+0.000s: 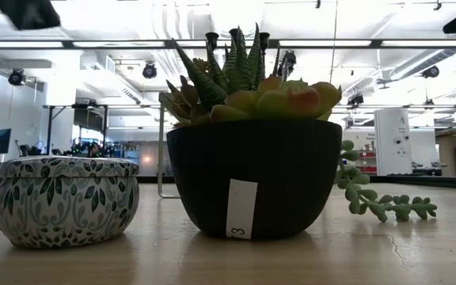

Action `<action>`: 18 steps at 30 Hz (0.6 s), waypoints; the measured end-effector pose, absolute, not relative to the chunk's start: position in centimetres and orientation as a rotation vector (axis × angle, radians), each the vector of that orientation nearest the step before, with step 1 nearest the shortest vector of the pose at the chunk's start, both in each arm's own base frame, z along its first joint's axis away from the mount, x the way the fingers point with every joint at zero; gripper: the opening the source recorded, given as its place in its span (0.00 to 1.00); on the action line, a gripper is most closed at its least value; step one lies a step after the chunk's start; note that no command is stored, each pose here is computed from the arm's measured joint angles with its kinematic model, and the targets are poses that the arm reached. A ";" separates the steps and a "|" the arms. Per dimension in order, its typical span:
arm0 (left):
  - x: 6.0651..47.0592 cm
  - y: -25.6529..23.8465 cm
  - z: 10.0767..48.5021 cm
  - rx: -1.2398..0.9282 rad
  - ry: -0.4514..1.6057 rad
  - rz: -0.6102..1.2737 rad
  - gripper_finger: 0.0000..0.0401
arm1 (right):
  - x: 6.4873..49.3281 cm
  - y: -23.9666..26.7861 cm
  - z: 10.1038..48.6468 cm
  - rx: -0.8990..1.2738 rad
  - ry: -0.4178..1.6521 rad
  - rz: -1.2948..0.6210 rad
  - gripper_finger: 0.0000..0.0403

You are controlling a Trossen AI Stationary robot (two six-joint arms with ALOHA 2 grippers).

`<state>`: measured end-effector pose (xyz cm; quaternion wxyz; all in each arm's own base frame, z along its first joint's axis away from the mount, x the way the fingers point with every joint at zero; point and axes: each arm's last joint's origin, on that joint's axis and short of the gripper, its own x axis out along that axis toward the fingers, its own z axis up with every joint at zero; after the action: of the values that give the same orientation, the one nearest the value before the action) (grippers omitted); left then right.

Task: Pick & Place candle stick holders
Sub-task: Put the left pink candle holder on the shelf

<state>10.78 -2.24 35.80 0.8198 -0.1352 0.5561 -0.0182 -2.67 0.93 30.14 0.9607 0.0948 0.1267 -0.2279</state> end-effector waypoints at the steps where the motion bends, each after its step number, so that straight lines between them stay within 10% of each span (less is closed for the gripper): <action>1: 10.6 -2.6 35.8 -0.274 1.220 -0.062 0.34 | -2.7 0.9 30.1 0.192 0.257 -0.462 0.02; 18: 10.8 -8.0 30.8 -0.207 1.372 -0.253 0.34 | -2.7 0.9 30.1 0.192 0.257 -0.462 0.02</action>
<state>10.76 -8.02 30.78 0.7616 -0.0953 0.6304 -0.1164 -2.66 0.93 30.13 0.9607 0.0948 0.1268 -0.2280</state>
